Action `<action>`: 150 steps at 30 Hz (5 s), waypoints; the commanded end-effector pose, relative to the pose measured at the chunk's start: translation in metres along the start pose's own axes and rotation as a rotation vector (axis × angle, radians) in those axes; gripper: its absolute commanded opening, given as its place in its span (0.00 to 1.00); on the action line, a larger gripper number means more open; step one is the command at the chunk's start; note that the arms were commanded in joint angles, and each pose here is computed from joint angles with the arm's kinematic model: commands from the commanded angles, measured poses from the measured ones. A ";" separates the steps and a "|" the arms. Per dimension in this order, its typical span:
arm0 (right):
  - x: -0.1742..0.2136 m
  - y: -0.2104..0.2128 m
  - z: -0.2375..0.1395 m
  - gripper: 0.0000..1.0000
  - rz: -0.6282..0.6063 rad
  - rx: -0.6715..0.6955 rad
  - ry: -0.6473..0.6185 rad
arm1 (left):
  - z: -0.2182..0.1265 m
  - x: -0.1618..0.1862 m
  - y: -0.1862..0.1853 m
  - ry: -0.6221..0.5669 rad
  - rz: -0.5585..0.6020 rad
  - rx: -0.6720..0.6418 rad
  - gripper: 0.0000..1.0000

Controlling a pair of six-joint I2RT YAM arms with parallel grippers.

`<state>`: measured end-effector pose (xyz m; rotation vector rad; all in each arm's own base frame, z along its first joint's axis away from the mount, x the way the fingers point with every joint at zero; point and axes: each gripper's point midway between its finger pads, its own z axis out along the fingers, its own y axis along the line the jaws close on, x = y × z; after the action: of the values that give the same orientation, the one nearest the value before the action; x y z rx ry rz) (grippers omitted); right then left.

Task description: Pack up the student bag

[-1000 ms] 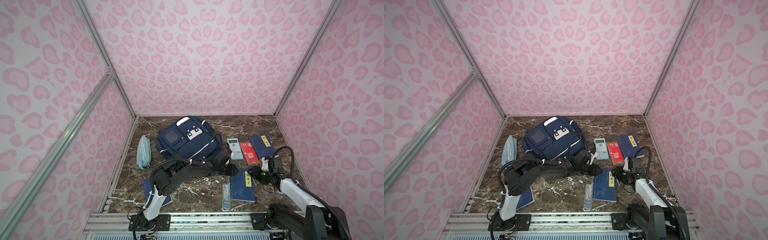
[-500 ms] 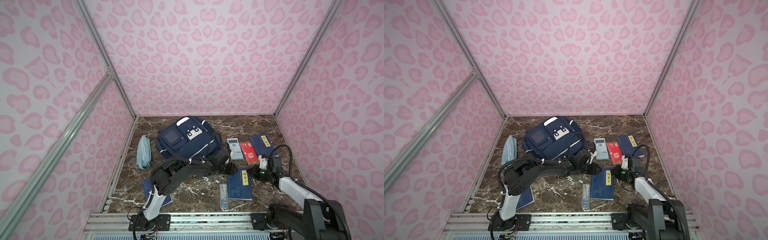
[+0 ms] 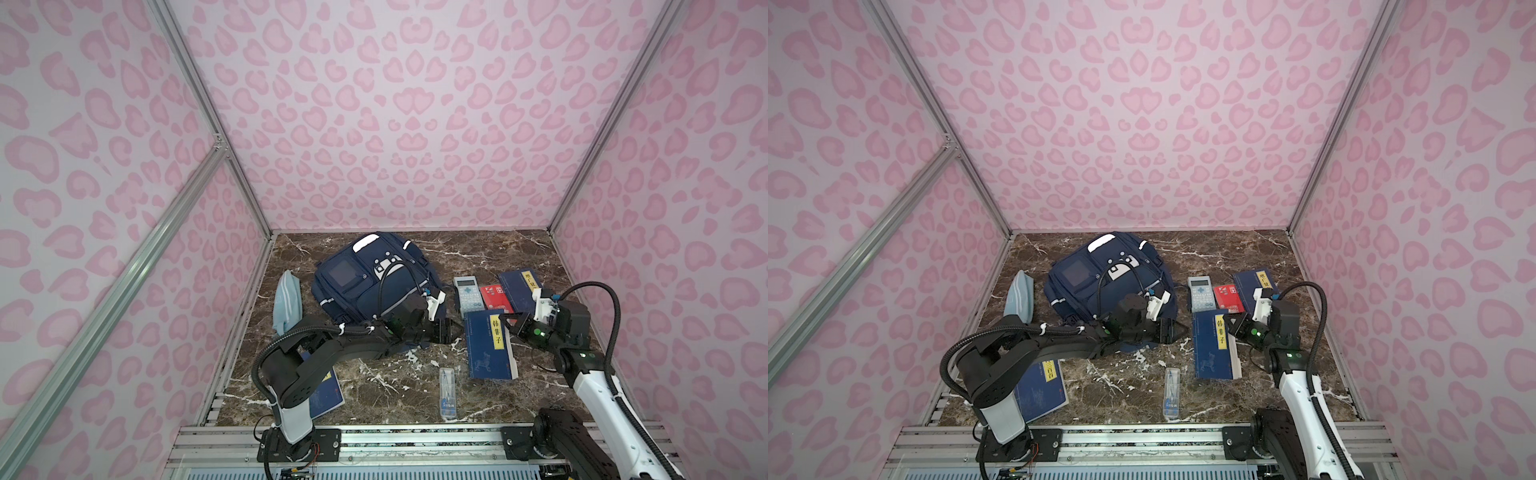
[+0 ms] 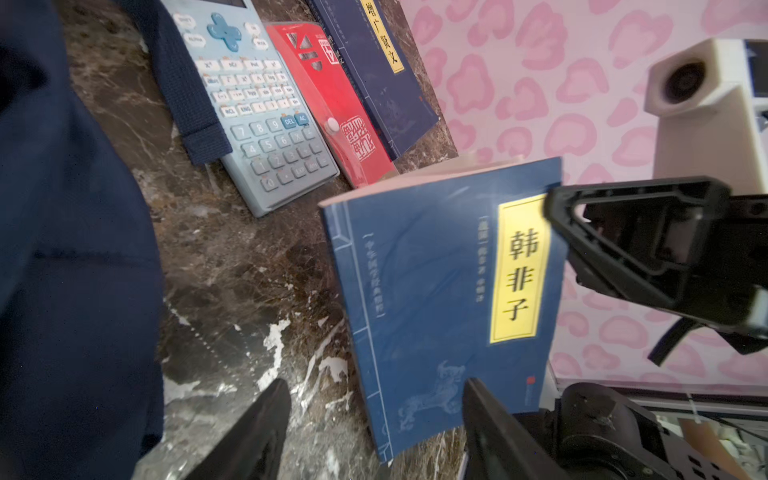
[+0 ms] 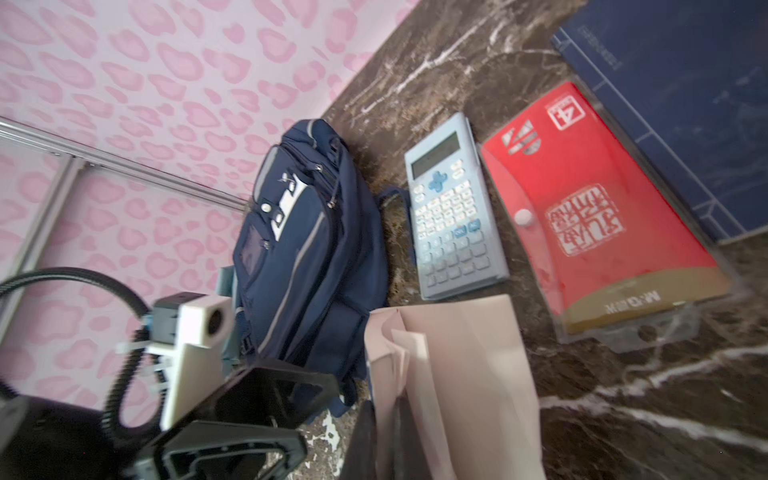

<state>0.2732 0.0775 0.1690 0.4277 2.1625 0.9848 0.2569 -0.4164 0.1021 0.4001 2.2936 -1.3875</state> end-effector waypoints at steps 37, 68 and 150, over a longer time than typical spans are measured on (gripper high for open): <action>0.041 0.106 0.020 0.74 -0.372 -0.491 0.100 | -0.070 -0.049 -0.126 -0.008 0.132 0.478 0.03; -0.006 0.040 0.033 0.00 -0.254 -0.047 -0.048 | -0.118 -0.086 0.090 -0.050 0.295 -0.758 0.50; 0.067 0.143 0.302 0.00 0.217 -0.430 -0.077 | -0.159 -0.204 0.032 -0.231 0.380 -0.439 0.03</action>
<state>0.4422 0.3540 0.0832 0.5216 1.8992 1.3968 0.4079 -0.2494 0.2147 0.4191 2.2377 -0.6099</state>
